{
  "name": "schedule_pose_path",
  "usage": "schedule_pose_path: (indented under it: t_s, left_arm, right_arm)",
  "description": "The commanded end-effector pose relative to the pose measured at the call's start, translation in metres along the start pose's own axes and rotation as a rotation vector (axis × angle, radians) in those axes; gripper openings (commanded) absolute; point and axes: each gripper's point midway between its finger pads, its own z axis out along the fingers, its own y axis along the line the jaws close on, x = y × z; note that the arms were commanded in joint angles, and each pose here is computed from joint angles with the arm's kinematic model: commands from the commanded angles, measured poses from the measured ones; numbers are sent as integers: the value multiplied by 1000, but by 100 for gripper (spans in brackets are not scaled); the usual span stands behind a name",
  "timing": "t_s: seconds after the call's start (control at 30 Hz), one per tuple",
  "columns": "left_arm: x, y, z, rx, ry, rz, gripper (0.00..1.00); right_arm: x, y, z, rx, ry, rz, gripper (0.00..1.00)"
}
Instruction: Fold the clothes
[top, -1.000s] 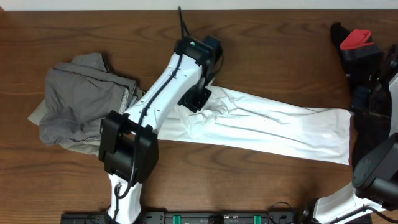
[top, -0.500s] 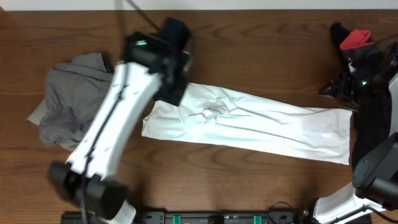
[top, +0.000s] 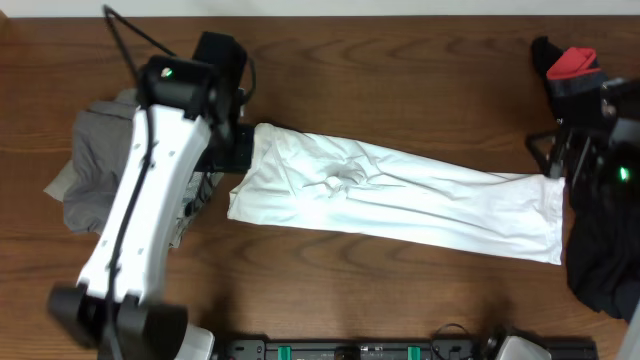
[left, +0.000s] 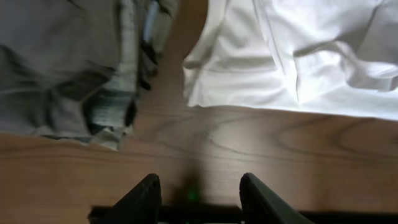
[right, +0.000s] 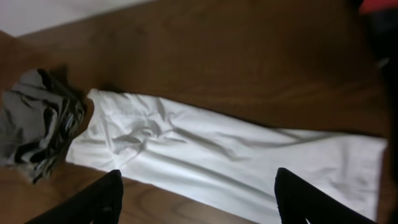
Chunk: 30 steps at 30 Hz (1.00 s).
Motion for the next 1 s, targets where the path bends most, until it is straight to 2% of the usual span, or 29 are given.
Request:
schedule_pose_path:
  t_s: [0.0, 0.07, 0.17, 0.23, 0.4, 0.57, 0.9, 0.97]
  left_arm:
    - [10, 18, -40, -41, -169, -42, 45]
    - [13, 14, -45, 7, -234, -65, 55]
    - [17, -9, -25, 139, -259, -59, 62]
    - [18, -25, 1, 217, -234, -84, 65]
    - [17, -67, 73, 416, -153, -108, 65]
    - [13, -83, 123, 432, -87, -141, 65]
    - [23, -123, 180, 412, 45, -61, 64]
    - [24, -131, 185, 414, 47, -41, 60]
  right_arm:
    - [7, 3, -21, 103, -40, 16, 79]
    - [13, 0, -32, 171, -61, 51, 82]
    - [20, -5, -39, 221, -63, 105, 85]
    - [22, -5, -38, 219, -54, 120, 85]
    - [21, -13, -25, 219, -9, 159, 85]
    - [22, -25, -5, 214, 67, 218, 83]
    - [28, -37, 16, 215, 160, 262, 78]
    - [29, -37, 16, 215, 163, 264, 78]
